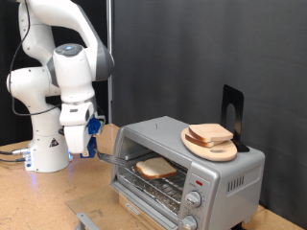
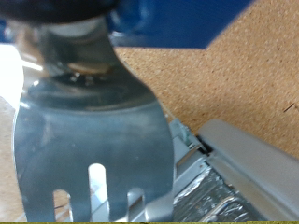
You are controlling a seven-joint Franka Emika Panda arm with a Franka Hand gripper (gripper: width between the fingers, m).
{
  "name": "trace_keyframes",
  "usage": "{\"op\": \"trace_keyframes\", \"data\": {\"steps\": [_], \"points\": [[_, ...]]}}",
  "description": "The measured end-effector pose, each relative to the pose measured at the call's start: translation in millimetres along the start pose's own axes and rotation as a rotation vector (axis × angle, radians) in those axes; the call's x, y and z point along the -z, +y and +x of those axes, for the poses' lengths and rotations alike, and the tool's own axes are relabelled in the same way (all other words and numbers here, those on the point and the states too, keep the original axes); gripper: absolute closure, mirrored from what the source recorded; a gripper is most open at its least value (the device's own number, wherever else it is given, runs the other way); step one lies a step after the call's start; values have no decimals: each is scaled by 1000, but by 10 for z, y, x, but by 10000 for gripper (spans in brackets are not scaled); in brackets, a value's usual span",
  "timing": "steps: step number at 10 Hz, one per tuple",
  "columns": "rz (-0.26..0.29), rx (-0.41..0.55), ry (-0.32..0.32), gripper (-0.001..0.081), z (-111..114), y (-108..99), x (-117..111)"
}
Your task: Make a piece of toast with the oven
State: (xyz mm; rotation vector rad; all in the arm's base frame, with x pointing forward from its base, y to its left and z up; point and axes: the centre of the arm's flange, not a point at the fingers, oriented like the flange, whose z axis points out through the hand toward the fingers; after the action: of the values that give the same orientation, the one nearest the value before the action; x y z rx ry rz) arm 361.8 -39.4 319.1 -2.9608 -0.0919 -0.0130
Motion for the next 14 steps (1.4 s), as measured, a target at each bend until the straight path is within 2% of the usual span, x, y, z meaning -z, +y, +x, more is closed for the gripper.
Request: {"op": "trace_keyframes", "data": {"steps": [1, 3, 5, 7, 10, 12, 14], "points": [[11, -18, 22, 373, -20, 24, 54], [19, -10, 18, 373, -20, 24, 46], [86, -14, 59, 373, -32, 118, 174], [160, -14, 101, 373, -86, 225, 422], [229, -32, 187, 373, -127, 275, 826], [249, -38, 232, 374, -127, 238, 1003], [247, -36, 220, 374, -136, 241, 956]]}}
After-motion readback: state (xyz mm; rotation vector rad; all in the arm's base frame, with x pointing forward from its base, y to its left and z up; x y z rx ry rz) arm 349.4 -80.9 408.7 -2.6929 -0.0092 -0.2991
